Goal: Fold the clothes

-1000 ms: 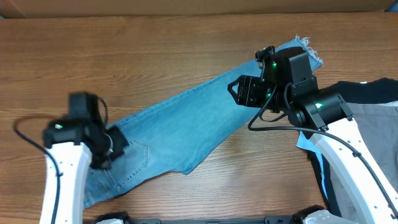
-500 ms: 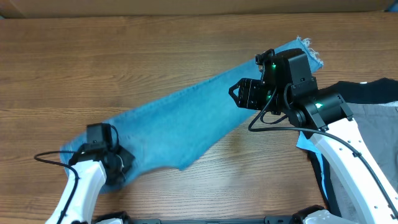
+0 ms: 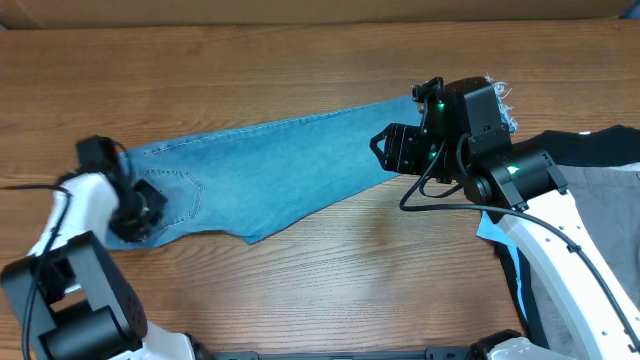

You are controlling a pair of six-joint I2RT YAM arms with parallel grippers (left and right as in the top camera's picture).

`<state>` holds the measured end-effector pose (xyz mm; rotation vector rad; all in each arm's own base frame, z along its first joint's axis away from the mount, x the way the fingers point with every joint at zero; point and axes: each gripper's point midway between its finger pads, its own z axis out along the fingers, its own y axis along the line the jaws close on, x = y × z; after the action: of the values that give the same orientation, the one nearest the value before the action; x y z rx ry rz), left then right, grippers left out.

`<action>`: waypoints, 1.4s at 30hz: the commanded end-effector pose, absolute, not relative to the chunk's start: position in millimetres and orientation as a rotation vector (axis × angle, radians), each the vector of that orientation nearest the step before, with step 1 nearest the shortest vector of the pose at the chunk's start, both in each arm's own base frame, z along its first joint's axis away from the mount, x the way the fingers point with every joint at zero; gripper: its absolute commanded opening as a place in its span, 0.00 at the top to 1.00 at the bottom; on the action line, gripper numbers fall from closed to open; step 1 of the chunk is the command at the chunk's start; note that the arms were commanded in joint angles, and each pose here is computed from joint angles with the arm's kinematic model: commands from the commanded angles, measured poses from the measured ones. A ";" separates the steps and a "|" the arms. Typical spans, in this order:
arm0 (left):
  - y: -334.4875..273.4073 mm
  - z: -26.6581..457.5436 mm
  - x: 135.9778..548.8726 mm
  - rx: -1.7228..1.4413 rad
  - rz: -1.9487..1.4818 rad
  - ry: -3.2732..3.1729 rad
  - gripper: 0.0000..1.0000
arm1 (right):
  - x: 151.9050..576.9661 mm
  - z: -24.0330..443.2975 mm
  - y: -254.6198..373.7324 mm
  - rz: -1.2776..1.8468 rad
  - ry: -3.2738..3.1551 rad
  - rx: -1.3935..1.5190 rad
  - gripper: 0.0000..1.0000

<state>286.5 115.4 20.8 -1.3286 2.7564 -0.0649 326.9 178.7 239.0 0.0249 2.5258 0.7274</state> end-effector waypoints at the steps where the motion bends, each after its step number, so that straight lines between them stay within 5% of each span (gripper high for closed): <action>1: 131.8 81.5 325.2 -1.175 -0.188 2.666 0.95 | 332.4 248.2 171.5 0.680 2.489 0.037 0.44; 6: 147.8 83.5 315.7 -1.169 -0.026 2.684 0.96 | 333.3 247.5 170.0 0.668 2.489 0.042 0.44; 13: 192.3 25.8 248.1 -1.383 0.532 2.720 0.96 | 333.2 247.4 170.0 0.668 2.489 0.042 0.44; 21: 207.4 -11.1 220.0 -1.526 0.571 2.762 0.96 | 339.1 217.3 165.6 0.591 2.580 0.077 0.41; 32: 257.8 15.4 224.4 -1.688 0.344 2.606 0.96 | 382.8 177.1 113.4 0.472 2.611 0.332 0.38; 37: 249.2 38.6 270.8 -1.500 -0.105 2.586 0.95 | 397.5 142.5 85.7 0.363 2.669 0.354 0.34; 42: 223.2 75.3 310.8 -1.202 -0.442 2.579 0.91 | 422.9 116.4 38.1 0.293 2.654 0.416 0.19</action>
<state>274.3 247.0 51.7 -1.4738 2.5902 -0.1506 407.9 71.6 122.5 0.4096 2.6789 0.3659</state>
